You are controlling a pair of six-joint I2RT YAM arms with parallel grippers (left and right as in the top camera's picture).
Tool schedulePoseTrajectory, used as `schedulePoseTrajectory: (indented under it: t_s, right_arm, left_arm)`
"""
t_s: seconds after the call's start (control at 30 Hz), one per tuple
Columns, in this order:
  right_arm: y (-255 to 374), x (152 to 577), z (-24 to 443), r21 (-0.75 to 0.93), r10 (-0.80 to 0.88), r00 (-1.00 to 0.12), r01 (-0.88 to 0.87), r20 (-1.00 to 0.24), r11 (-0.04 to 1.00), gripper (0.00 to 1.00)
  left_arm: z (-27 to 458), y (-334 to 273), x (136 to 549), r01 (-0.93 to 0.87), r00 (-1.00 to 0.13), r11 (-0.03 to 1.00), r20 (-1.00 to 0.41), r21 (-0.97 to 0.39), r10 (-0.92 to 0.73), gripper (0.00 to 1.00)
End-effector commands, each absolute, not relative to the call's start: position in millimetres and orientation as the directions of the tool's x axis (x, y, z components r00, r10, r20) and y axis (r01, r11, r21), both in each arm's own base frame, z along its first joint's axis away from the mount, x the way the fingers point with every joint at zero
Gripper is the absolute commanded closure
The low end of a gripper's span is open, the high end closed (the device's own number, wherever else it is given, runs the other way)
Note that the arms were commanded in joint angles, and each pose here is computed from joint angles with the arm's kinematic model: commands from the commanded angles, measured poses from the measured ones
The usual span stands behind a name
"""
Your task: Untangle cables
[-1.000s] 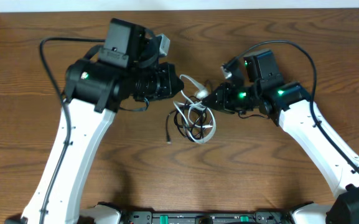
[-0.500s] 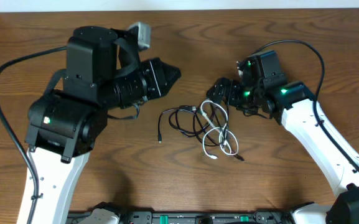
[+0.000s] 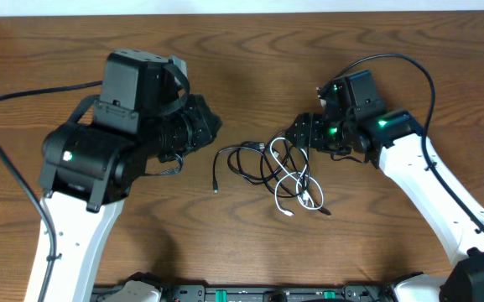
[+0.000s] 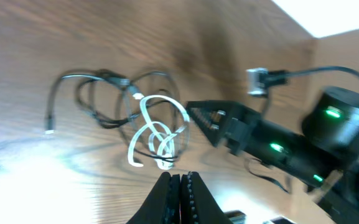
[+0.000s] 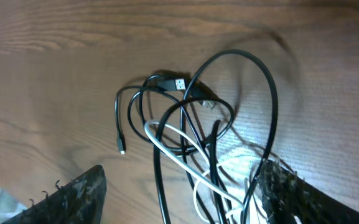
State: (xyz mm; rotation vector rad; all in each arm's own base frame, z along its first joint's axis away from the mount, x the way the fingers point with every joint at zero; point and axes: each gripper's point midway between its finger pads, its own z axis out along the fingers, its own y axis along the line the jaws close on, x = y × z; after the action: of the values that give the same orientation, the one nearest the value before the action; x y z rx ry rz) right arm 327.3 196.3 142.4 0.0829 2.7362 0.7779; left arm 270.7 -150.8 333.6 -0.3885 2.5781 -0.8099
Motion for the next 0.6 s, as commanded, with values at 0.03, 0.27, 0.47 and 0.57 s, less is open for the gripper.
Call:
schedulePoseTrajectory:
  t_s: [0.03, 0.27, 0.47, 0.57]
  right_arm:
    - [205.3, 323.0, 125.2, 0.461, 0.065, -0.956, -0.079, -0.288, 0.884, 0.24]
    - [206.2, 327.0, 94.9, 0.363, -0.094, -0.945, -0.21, -0.312, 0.908, 0.37]
    - [223.5, 315.2, 81.1, 0.434, -0.201, -0.942, -0.306, -0.27, 0.847, 0.8]
    - [234.7, 313.6, 95.5, 0.495, -0.205, -0.937, -0.325, -0.282, 0.806, 0.99]
  left_arm:
    - [314.4, -138.9, 282.3, -0.206, -0.868, 0.83, -0.294, -0.519, -0.399, 0.92]
    - [295.9, -139.0, 282.1, -0.229, -0.895, 0.852, -0.243, -0.472, -0.375, 0.92]
    - [289.7, -139.7, 284.5, -0.219, -0.905, 0.863, -0.236, -0.455, -0.354, 0.92]
    - [288.9, -139.8, 284.9, -0.22, -0.906, 0.864, -0.234, -0.453, -0.354, 0.92]
